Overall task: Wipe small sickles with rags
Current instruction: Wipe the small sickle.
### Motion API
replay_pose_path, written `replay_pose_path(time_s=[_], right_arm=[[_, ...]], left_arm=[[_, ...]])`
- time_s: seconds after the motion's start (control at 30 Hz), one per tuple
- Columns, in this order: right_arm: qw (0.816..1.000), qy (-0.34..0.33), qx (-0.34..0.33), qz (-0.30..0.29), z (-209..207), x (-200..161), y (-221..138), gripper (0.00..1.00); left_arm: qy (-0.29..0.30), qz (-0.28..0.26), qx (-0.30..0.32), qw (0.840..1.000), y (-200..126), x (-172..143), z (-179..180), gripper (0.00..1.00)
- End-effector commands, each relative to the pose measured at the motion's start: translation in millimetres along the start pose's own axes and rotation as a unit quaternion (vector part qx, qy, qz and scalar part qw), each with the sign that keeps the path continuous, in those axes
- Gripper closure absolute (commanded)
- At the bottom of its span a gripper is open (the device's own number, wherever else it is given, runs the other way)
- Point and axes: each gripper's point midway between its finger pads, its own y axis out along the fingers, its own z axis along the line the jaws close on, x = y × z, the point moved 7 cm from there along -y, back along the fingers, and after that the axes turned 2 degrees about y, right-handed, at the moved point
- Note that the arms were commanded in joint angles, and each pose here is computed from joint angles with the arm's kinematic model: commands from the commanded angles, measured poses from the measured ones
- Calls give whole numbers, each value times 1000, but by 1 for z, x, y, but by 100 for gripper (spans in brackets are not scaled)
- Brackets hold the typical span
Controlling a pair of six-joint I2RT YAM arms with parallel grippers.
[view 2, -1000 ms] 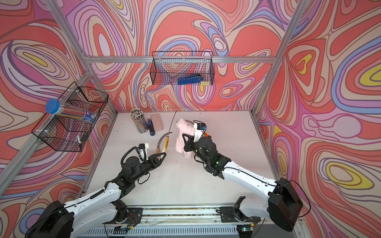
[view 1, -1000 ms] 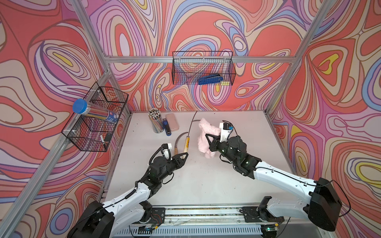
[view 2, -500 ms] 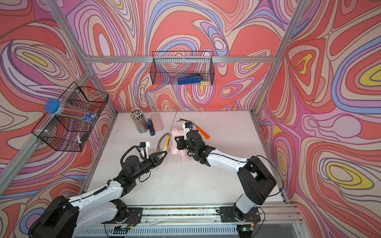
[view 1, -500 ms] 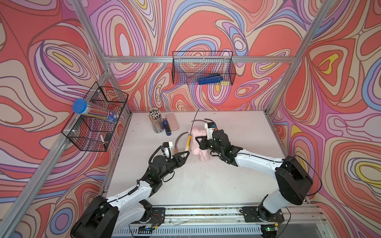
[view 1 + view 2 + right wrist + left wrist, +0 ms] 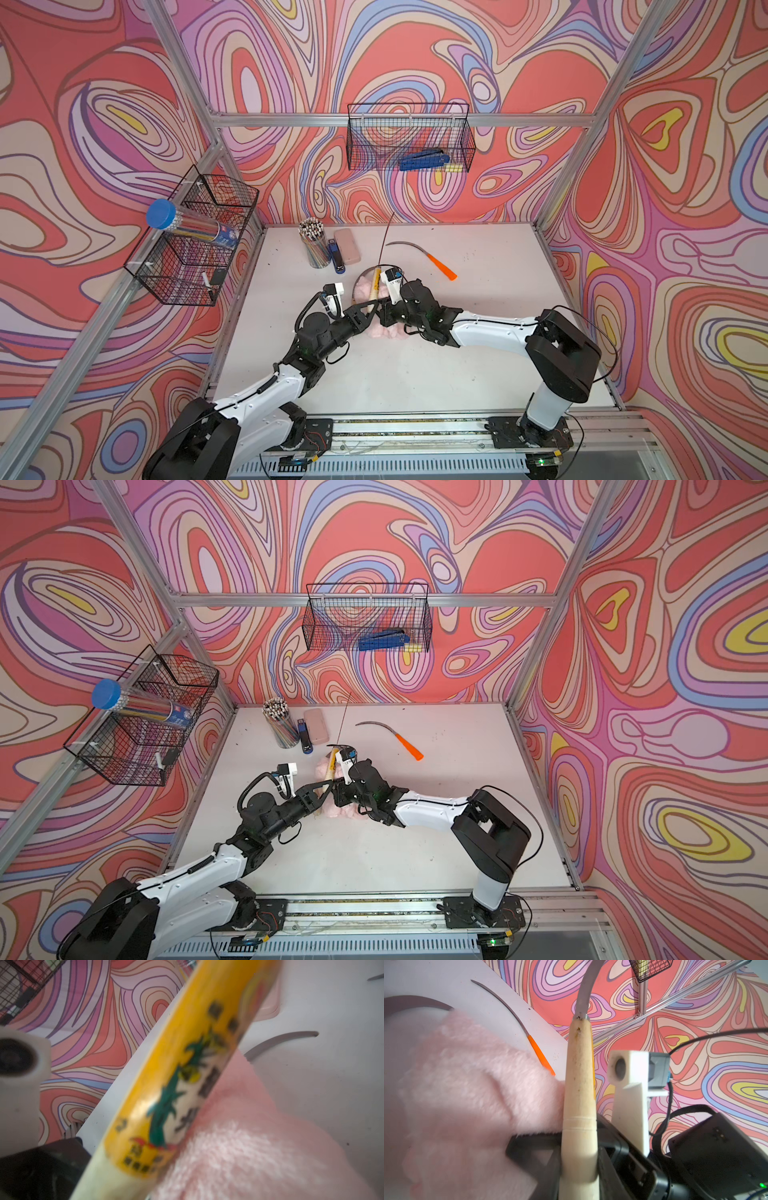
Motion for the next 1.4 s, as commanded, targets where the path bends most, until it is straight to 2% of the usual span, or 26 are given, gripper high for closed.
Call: replay_pose_path(time_s=[0.0,0.17,0.5,0.7,0.9,1.0,1.13,1.37], right_arm=[[999,-12,17,-28,4,8,2,100],[998,-30,10,-62,7,29,1,100],[989,-41,-1,-139,-17,73,-20,100],[988,-8,19,-152,-41,88,-21,100],[991,7,52,-127,-36,84,-11,100],[993,20,67,-97,-36,63,-2,100],[995,-2,70,-75,-15,40,1,100],[993,-27,78,-87,16,15,-19,100]], left_arm=[[6,-5,-31,999,-4,4,-13,100],[1,-2,-25,1000,-4,3,-10,100],[-2,-1,-24,1000,-2,3,-9,100],[-5,1,-29,1000,-3,3,-10,100],[-4,0,-29,1000,-4,3,-10,100],[-3,0,-30,1000,-4,4,-11,100],[-4,-1,-29,1000,-3,4,-10,100],[-4,-6,-26,1000,-6,5,-9,100]])
